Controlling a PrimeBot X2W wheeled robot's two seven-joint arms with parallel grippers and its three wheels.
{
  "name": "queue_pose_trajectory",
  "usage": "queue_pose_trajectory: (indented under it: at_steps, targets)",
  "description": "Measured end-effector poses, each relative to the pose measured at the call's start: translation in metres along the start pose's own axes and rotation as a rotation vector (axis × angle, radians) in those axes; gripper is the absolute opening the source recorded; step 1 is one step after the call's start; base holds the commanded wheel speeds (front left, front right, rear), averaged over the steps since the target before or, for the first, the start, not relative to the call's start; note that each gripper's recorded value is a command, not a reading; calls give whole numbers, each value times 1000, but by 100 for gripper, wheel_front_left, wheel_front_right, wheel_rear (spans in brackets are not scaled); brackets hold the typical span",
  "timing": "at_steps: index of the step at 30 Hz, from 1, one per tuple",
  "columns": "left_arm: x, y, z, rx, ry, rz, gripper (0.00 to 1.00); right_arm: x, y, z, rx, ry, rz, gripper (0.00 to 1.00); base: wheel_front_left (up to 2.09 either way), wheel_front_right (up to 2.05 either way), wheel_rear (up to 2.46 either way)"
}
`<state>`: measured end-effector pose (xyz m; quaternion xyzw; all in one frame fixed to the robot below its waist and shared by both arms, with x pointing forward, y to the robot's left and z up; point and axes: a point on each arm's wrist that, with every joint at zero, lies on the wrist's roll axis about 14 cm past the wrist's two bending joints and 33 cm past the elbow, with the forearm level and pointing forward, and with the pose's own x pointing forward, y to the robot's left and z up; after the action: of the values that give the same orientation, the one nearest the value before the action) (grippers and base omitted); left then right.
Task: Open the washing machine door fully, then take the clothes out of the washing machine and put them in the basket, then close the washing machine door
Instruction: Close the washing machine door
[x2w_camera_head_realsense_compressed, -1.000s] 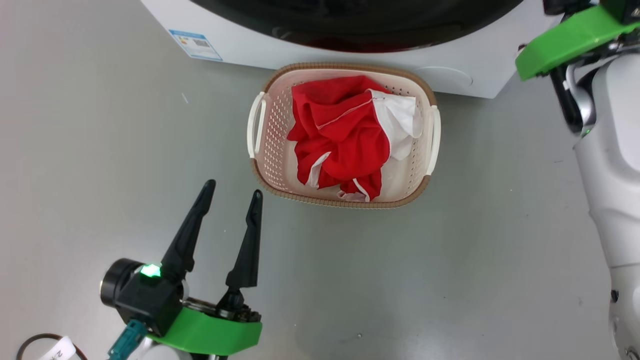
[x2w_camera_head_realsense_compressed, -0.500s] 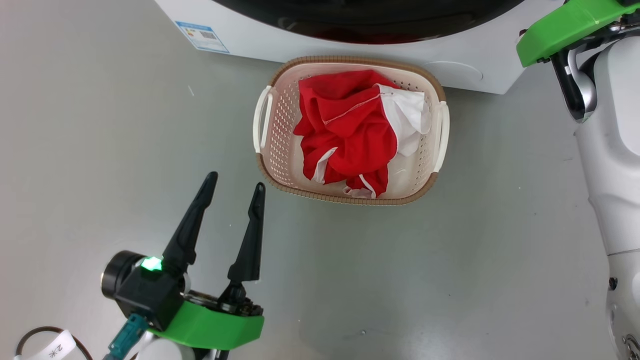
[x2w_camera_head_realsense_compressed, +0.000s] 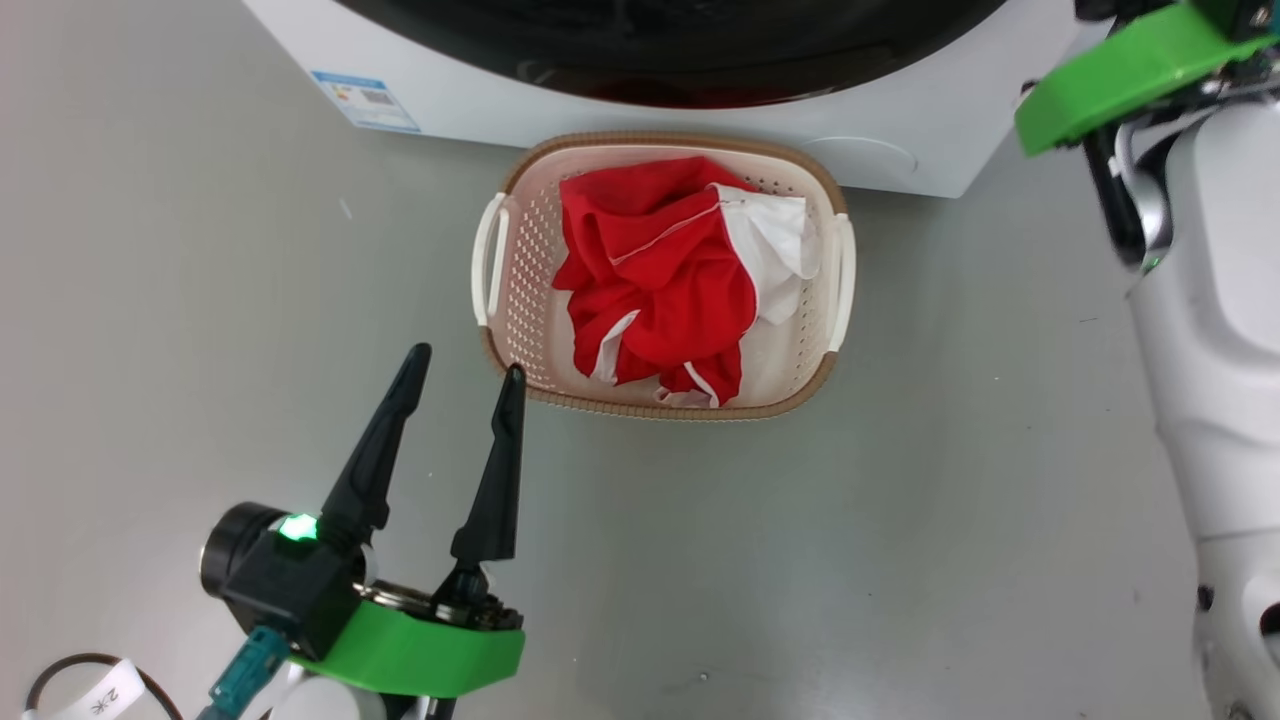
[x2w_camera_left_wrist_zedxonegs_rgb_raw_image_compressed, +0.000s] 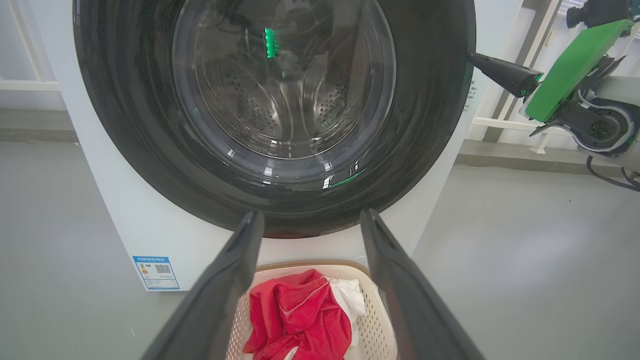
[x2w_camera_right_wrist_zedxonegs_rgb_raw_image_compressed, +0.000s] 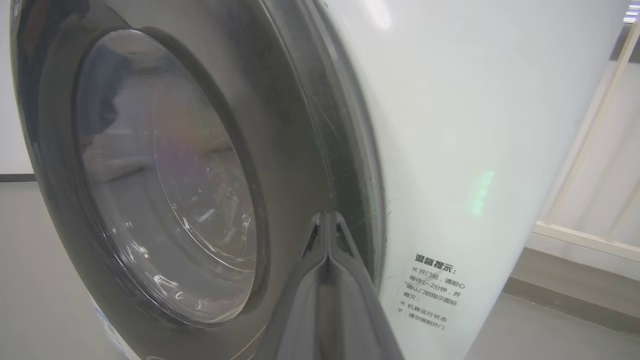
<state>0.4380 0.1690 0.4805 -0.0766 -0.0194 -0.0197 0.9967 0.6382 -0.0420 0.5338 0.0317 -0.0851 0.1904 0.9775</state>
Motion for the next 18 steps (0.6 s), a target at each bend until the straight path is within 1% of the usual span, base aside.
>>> queue_pose_trajectory:
  at_steps: [1,4,5,6,7,9,11,12,13,16,17,18]
  targets:
    - [1,-1,1,-6,-2,-3,100,-5,0,-3,6,8,-3,11,0,0,0]
    - [3,-6,2,-29,-9,-15,100,-19,4,-13,21,37,-2,29,0,0,0]
    - [3,-8,2,-34,-11,-20,100,-24,6,-16,23,45,2,30,0,0,0]
    - [4,-10,3,-36,-13,-25,100,-29,9,-18,27,51,6,37,0,0,0]
    - [4,-12,3,-39,-16,-31,100,-34,10,-19,31,56,6,41,0,0,0]
    - [5,-16,5,-49,-21,-40,100,-44,9,-20,39,63,-3,41,0,0,0]
    - [5,-19,7,-58,-26,-49,100,-55,7,-21,36,70,-11,46,0,0,0]
    - [5,-21,8,-62,-28,-53,100,-62,6,-23,36,77,-15,53,0,0,0]
    - [5,-23,9,-68,-31,-57,100,-68,6,-24,37,84,-20,61,0,0,0]
    - [4,-28,12,-75,-37,-72,100,-87,2,-26,59,96,-48,92,0,0,0]
    - [4,-30,13,-76,-40,-76,100,-94,0,-25,64,96,-61,99,0,0,0]
    - [4,-31,14,-78,-43,-79,100,-99,-3,-24,66,95,-73,100,0,0,0]
